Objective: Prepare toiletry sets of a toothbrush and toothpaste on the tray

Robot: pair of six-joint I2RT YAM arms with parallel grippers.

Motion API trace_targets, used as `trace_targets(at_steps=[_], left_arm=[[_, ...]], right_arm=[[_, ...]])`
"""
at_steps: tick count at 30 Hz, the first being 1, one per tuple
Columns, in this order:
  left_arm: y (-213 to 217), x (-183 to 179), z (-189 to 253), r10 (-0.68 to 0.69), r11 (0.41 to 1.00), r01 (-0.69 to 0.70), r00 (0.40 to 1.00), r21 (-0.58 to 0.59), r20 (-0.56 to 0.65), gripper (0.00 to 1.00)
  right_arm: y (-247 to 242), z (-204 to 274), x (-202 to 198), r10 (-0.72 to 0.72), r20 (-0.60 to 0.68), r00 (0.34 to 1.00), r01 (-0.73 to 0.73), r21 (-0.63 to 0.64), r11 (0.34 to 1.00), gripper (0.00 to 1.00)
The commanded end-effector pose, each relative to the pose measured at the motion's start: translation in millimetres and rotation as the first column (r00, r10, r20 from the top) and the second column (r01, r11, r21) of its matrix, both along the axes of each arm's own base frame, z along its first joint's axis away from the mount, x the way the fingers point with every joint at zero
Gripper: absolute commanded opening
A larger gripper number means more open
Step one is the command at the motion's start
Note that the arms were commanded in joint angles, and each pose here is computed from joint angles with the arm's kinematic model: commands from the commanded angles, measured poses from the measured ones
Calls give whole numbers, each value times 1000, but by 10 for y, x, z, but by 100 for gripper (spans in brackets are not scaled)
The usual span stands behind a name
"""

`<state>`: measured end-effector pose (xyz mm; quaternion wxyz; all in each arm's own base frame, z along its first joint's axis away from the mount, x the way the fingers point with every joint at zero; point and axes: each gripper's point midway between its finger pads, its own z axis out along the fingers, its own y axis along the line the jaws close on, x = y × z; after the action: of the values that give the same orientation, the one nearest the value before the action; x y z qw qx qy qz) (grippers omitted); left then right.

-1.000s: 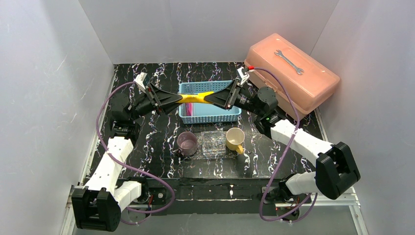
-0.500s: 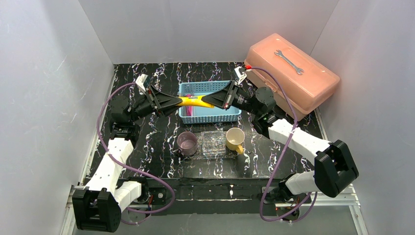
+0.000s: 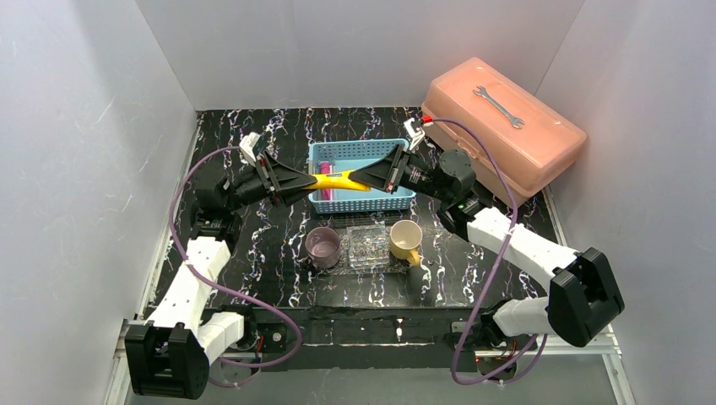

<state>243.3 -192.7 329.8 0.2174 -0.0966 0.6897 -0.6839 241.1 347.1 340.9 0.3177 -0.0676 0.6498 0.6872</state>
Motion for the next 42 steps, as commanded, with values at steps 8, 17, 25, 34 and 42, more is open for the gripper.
trace_targets(at_steps=[8, 17, 25, 34, 42], left_arm=[[-5, -124, -21, -48, 995, 46, 999, 91, 22, 56], [20, -146, -87, -29, 986, 30, 1000, 166, -10, 67], [39, -188, -118, -20, 970, 18, 1000, 241, 5, 70], [76, -242, -251, -20, 919, 9, 999, 395, 25, 72], [126, -285, -356, -28, 839, -12, 997, 544, 65, 73]], right_arm=[[-154, 320, -58, -74, 179, 981, 88, -69, 994, 1], [-254, 331, -59, -103, 234, 967, 140, -146, 979, 1], [-314, 260, -12, -93, 266, 960, 171, -284, 943, 1], [-433, -137, 42, -46, 242, 969, 172, -531, 830, 1], [-447, -345, -57, -6, 280, 960, 210, -704, 679, 1]])
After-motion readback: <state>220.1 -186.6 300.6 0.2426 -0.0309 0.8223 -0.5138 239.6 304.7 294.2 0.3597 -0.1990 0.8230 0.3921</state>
